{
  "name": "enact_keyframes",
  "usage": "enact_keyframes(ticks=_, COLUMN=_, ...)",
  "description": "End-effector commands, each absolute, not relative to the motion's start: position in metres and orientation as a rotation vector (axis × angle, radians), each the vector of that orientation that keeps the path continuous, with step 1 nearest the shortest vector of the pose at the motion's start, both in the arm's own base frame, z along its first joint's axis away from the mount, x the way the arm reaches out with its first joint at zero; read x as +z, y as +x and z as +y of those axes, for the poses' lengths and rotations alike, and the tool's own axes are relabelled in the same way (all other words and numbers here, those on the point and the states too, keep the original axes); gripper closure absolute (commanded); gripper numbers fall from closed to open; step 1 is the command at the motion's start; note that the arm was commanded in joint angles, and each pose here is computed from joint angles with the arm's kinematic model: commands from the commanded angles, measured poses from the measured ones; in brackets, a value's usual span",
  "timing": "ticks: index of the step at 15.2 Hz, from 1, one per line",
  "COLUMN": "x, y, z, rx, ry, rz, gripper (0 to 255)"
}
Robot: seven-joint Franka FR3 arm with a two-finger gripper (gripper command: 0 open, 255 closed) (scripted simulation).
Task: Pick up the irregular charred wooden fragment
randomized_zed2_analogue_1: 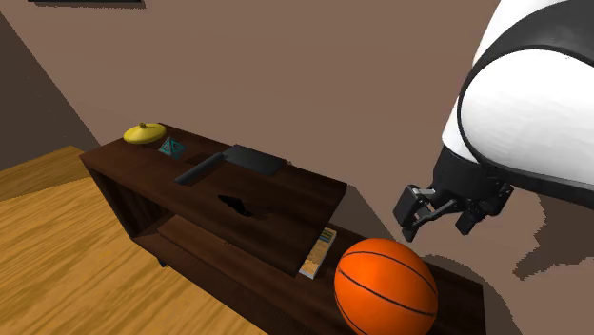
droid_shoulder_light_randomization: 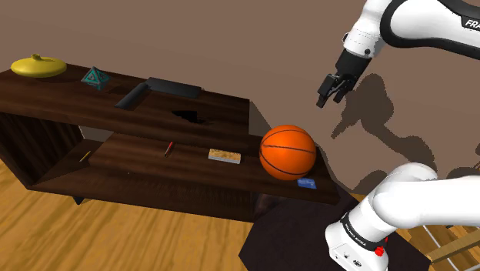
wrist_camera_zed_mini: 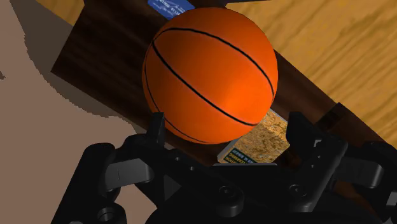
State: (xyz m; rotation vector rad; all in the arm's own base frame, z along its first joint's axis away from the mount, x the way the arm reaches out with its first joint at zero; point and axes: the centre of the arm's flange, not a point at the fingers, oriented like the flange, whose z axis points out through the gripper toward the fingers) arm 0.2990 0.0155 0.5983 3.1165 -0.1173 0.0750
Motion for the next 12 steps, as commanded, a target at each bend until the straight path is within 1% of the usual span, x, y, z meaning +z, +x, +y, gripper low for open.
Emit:
enact_keyframes(ticks=1, x=0.598, y=0.299, z=0.016, rx=0.075, ry=3.117, rz=-0.117, gripper=0)
enact_keyframes(ticks=12, x=0.568, y=0.427, z=0.084, rx=0.012, ry=3.120, rz=0.318, gripper=0)
